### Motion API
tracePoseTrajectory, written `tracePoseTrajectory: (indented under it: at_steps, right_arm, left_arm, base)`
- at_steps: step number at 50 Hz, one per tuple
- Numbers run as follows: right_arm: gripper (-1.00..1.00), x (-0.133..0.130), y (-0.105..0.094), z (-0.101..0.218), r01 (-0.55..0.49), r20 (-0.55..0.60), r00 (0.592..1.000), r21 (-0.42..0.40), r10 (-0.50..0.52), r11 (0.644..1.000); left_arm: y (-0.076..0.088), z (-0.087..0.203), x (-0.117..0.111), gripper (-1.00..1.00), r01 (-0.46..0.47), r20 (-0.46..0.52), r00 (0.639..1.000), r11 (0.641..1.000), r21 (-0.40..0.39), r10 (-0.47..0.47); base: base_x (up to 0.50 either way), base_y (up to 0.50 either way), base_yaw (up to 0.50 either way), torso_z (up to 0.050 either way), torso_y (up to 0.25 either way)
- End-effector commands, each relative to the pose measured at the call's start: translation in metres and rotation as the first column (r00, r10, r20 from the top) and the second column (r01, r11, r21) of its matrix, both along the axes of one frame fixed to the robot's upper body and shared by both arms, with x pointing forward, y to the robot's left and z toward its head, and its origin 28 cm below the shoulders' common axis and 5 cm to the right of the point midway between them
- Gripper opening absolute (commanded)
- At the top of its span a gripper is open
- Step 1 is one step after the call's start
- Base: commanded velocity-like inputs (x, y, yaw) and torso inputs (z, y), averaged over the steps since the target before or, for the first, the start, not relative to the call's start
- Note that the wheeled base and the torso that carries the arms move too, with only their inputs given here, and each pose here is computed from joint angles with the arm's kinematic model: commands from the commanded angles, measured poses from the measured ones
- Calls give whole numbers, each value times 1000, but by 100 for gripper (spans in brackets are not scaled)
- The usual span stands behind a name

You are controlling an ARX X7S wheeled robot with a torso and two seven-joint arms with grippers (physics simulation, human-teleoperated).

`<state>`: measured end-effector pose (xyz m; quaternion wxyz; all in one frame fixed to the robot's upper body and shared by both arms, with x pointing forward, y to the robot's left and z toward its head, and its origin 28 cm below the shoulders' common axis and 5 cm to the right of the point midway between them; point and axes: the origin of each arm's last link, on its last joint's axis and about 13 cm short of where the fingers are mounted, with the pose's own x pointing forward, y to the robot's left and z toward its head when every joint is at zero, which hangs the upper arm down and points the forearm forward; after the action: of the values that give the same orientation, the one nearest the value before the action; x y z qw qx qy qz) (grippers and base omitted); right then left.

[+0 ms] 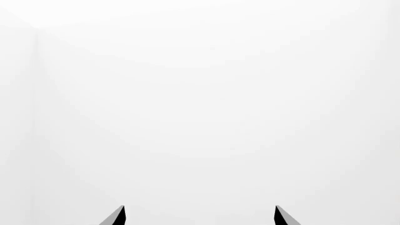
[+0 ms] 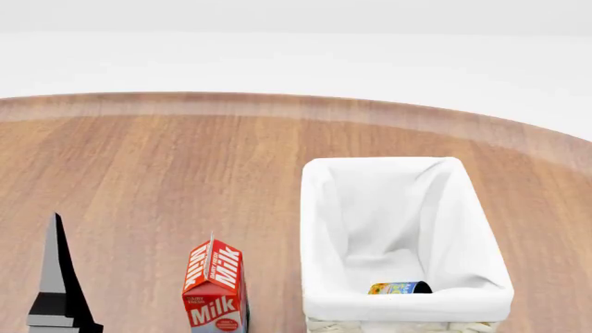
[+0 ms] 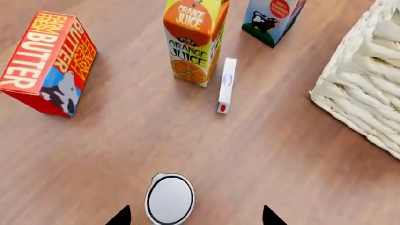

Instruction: Pick up the alphabet soup and the tomato sauce, and put them in the basket.

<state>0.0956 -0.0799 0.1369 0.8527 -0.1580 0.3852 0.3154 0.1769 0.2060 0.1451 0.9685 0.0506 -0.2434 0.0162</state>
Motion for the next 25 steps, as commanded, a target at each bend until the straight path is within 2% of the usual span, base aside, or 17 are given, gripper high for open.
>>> tracePoseTrajectory:
  at_steps: [1,7,25]
  right_arm:
    - [100,-5,6,-15,-46,10,999,-27,47,999]
    - [100,-5,9,-10,-78,30,996,-40,80,996]
    - [100,-1,16,-33,-107,41,993,-34,108,994]
  left_arm:
    - [1,-1,0,100,-1,-1,1000,1000,-3,1]
    - [1,-1,0,100,-2,0,1000,1000,-3,2]
    - [1,-3,0,100,-1,-2,1000,1000,-2,1]
  base:
    - [0,0,0,0,0]
    - [0,0,0,0,0]
    - [0,0,0,0,0]
